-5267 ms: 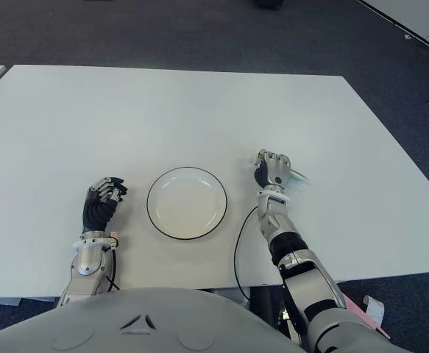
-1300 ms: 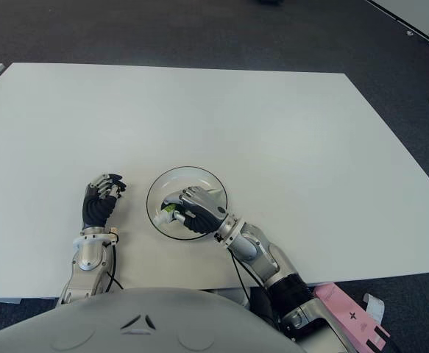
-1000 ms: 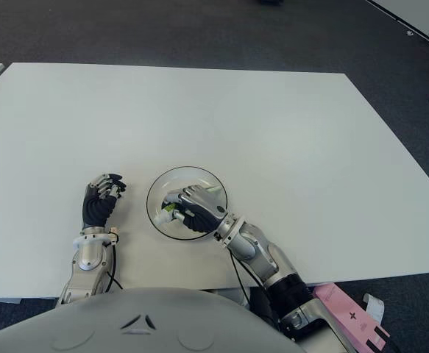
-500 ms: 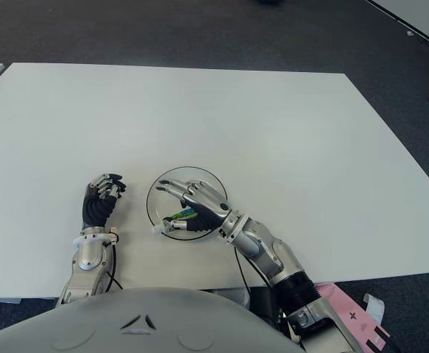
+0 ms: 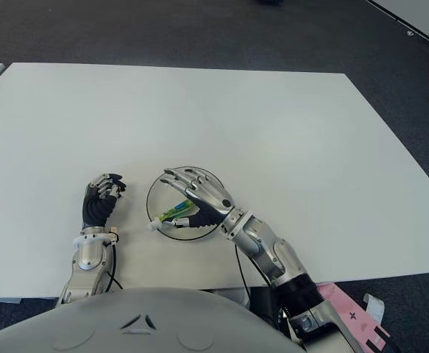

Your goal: Put the toothpaste on the table into the plate.

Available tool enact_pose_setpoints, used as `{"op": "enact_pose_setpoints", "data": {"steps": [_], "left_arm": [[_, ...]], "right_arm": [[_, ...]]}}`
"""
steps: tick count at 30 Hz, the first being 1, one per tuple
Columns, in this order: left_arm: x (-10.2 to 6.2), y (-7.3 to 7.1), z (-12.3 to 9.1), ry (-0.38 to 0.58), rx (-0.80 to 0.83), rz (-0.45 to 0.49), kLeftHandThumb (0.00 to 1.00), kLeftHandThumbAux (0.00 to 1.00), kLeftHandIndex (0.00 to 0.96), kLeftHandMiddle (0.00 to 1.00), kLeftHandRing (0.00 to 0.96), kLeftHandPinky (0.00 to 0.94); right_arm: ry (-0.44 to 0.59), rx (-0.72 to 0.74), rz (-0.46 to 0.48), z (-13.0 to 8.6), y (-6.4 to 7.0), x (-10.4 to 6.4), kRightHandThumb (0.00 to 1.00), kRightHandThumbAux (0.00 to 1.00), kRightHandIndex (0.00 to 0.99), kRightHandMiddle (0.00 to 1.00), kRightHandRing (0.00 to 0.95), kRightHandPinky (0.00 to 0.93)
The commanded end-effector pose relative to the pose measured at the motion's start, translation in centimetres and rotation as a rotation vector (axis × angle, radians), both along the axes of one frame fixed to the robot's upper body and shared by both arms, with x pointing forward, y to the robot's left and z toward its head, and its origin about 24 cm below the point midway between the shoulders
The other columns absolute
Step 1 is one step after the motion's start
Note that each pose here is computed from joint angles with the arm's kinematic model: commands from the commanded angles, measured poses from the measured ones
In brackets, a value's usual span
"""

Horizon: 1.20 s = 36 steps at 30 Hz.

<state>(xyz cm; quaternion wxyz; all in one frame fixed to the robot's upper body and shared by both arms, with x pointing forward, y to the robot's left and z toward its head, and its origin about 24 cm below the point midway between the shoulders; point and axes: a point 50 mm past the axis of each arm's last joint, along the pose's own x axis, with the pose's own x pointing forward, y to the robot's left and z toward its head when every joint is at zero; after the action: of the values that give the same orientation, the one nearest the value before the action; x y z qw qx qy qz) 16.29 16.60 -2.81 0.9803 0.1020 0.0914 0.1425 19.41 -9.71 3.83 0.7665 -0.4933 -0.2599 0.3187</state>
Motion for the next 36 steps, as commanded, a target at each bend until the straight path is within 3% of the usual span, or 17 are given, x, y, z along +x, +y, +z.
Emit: {"op": "enact_pose_setpoints", "data": {"steps": [1, 13, 17, 20, 22, 24, 27, 28, 30, 33, 36], "left_arm": [[-1.0, 0.3, -1.5, 0.096, -0.016, 0.015, 0.705, 0.720, 0.429, 0.531, 0.525, 0.519], [-1.0, 0.3, -1.6, 0.102, -0.009, 0.017, 0.706, 0.719, 0.430, 0.536, 0.529, 0.521], [-1.0, 0.3, -1.6, 0.105, -0.007, 0.017, 0.705, 0.720, 0.429, 0.536, 0.529, 0.517], [-1.0, 0.3, -1.6, 0.104, -0.004, 0.016, 0.705, 0.720, 0.429, 0.537, 0.530, 0.518], [-1.0, 0.3, -1.6, 0.103, -0.005, 0.016, 0.706, 0.720, 0.429, 0.537, 0.531, 0.520], [-1.0, 0.3, -1.6, 0.103, -0.009, 0.016, 0.706, 0.719, 0.429, 0.539, 0.533, 0.524], [-1.0, 0.3, -1.6, 0.103, -0.012, 0.016, 0.706, 0.719, 0.430, 0.542, 0.536, 0.528], [-1.0, 0.3, -1.6, 0.102, -0.012, 0.015, 0.706, 0.719, 0.430, 0.543, 0.537, 0.528], [-0.9, 0.3, -1.6, 0.101, -0.013, 0.014, 0.706, 0.719, 0.430, 0.543, 0.538, 0.528], [-0.9, 0.3, -1.6, 0.097, -0.013, 0.012, 0.706, 0.719, 0.430, 0.543, 0.538, 0.530], [-0.9, 0.3, -1.6, 0.092, -0.011, 0.010, 0.706, 0.719, 0.430, 0.542, 0.538, 0.531]], "right_arm": [[-0.025, -0.041, -0.030, 0.1, -0.5, 0.0, 0.210, 0.170, 0.000, 0.000, 0.000, 0.000], [-0.097, -0.125, -0.071, 0.8, -1.1, 0.1, 0.114, 0.221, 0.000, 0.000, 0.000, 0.000], [-0.038, 0.033, -0.115, 0.8, -1.2, 0.1, 0.080, 0.278, 0.000, 0.000, 0.000, 0.000], [0.155, 0.469, -0.190, 1.2, -1.2, 0.0, 0.088, 0.382, 0.000, 0.000, 0.000, 0.049], [0.235, 0.663, -0.232, 1.3, -1.2, -0.1, 0.126, 0.504, 0.007, 0.025, 0.053, 0.139], [0.296, 0.816, -0.279, 1.4, -1.2, -0.1, 0.234, 0.669, 0.155, 0.139, 0.187, 0.287], [0.363, 0.932, -0.313, 1.4, -1.8, -0.1, 0.316, 0.770, 0.265, 0.254, 0.279, 0.360], [0.398, 0.975, -0.334, 1.2, -1.9, 0.1, 0.325, 0.780, 0.276, 0.267, 0.289, 0.367], [0.457, 1.046, -0.371, 0.7, -2.1, 0.5, 0.541, 0.751, 0.357, 0.318, 0.332, 0.396], [0.501, 1.109, -0.410, 0.2, -2.6, 1.1, 0.642, 0.738, 0.396, 0.354, 0.360, 0.415], [0.543, 1.197, -0.464, -0.1, -3.0, 1.3, 0.672, 0.734, 0.411, 0.385, 0.379, 0.412]]}}
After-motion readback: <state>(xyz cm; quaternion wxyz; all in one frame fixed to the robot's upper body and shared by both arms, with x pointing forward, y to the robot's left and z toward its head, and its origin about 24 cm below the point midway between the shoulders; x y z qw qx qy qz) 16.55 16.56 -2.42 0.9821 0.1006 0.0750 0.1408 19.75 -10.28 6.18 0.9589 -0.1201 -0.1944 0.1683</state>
